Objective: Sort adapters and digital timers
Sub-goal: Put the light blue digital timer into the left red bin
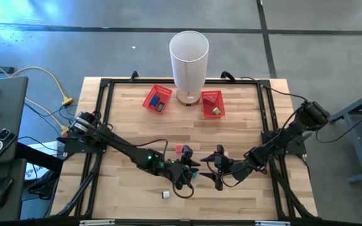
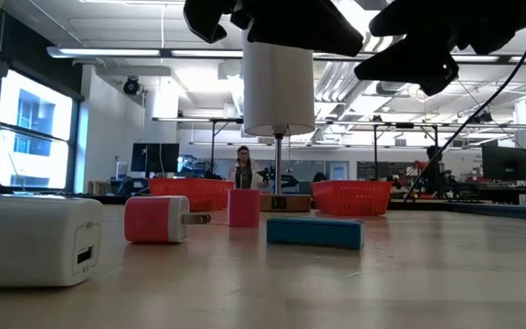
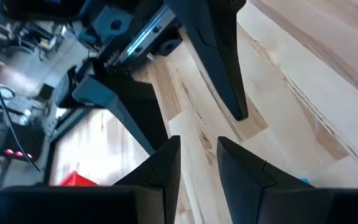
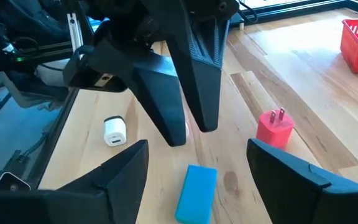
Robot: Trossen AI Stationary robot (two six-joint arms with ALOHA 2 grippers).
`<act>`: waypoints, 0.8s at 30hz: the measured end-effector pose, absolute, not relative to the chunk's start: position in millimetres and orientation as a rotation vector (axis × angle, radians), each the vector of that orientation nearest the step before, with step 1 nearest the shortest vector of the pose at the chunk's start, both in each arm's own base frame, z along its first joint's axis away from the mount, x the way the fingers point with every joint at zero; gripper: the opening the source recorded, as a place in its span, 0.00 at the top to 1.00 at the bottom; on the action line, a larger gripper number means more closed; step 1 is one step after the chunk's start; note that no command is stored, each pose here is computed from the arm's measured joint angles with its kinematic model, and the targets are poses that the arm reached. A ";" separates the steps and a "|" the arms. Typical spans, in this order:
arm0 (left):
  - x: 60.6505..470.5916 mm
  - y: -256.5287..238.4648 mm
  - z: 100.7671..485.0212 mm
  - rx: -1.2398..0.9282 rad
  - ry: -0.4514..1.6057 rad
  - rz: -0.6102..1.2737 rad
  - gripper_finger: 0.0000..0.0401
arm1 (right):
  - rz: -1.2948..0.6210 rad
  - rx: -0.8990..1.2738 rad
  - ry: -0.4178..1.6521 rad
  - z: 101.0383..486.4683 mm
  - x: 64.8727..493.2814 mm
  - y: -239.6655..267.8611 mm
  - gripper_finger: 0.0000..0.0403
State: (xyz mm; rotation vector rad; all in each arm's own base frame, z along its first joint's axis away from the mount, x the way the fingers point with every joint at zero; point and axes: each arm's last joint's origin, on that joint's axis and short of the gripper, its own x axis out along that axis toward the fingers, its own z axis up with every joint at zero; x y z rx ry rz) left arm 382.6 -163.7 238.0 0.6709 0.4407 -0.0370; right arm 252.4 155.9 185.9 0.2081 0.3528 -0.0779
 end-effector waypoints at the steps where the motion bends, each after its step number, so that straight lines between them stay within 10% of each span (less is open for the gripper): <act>1: 382.3 -163.5 237.5 0.655 0.446 -0.034 0.76 | -0.079 0.205 0.356 185.5 252.3 155.8 0.36; 24: 362.8 -163.4 214.4 0.460 0.719 0.007 0.76 | -0.009 0.194 0.554 158.4 249.9 158.2 0.35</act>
